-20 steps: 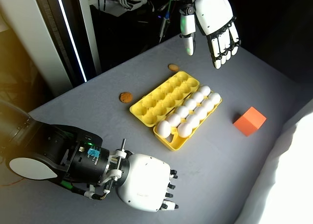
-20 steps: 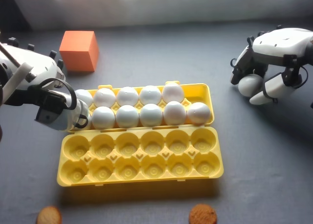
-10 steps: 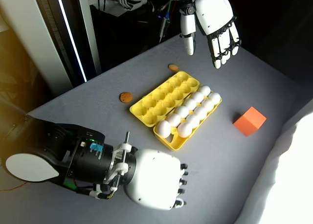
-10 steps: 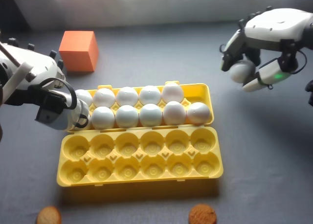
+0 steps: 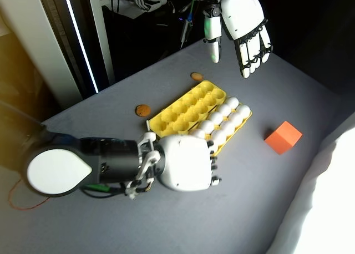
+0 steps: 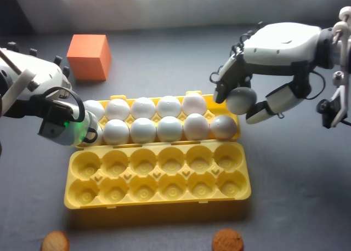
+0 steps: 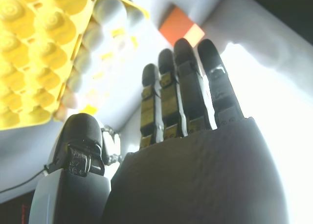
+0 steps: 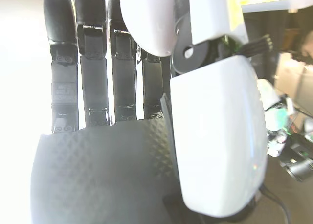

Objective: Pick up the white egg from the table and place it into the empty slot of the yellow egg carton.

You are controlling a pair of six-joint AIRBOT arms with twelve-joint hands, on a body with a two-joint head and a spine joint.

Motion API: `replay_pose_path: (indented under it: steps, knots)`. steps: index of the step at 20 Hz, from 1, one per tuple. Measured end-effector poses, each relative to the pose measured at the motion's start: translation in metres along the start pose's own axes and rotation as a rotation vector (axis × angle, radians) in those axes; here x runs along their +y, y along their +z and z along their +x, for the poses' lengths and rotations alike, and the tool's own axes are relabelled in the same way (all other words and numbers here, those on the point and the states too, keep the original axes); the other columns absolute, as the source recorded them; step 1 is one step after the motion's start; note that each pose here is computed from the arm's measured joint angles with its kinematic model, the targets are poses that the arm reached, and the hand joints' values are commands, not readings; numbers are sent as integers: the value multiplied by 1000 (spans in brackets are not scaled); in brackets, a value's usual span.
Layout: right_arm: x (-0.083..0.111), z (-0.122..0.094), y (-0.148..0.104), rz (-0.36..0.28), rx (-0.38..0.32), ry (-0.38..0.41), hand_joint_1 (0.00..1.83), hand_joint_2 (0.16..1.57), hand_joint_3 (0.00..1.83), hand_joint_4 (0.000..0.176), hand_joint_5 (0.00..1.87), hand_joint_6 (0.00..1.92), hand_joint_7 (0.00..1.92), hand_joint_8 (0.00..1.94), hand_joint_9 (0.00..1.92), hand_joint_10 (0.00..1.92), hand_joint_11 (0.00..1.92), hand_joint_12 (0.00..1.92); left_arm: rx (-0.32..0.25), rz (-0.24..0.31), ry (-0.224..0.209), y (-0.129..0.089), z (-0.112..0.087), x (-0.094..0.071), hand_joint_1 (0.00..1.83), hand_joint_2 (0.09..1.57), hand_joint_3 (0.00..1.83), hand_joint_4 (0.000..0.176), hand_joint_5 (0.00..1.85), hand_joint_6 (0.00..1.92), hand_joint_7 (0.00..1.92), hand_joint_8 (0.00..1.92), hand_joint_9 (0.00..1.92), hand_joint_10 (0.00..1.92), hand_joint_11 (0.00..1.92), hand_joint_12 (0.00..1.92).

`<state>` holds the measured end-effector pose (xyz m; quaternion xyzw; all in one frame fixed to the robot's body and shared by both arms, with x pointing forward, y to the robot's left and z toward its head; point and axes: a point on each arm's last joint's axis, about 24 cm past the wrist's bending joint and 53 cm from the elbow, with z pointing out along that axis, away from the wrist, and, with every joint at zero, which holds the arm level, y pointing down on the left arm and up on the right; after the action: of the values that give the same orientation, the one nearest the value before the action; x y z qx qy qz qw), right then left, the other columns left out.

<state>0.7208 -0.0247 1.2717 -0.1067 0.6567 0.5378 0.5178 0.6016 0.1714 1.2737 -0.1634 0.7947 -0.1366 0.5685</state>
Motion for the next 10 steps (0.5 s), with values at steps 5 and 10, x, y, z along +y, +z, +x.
replay_pose_path:
  steps: [5,10]
  knots:
    - [4,4,12,-20,-11,28,1235,1097,1,0,973,937,1069,937,919,702,541,1283,0,4,0,0,0,-1,0,1380,0,0,326,8,372,13,359,12,0,619]
    - [-8,-7,14,9,-49,35,1218,1131,0,0,848,1158,1047,914,915,443,428,1222,0,3,0,0,0,-1,0,1382,0,0,315,2,361,3,346,3,0,592]
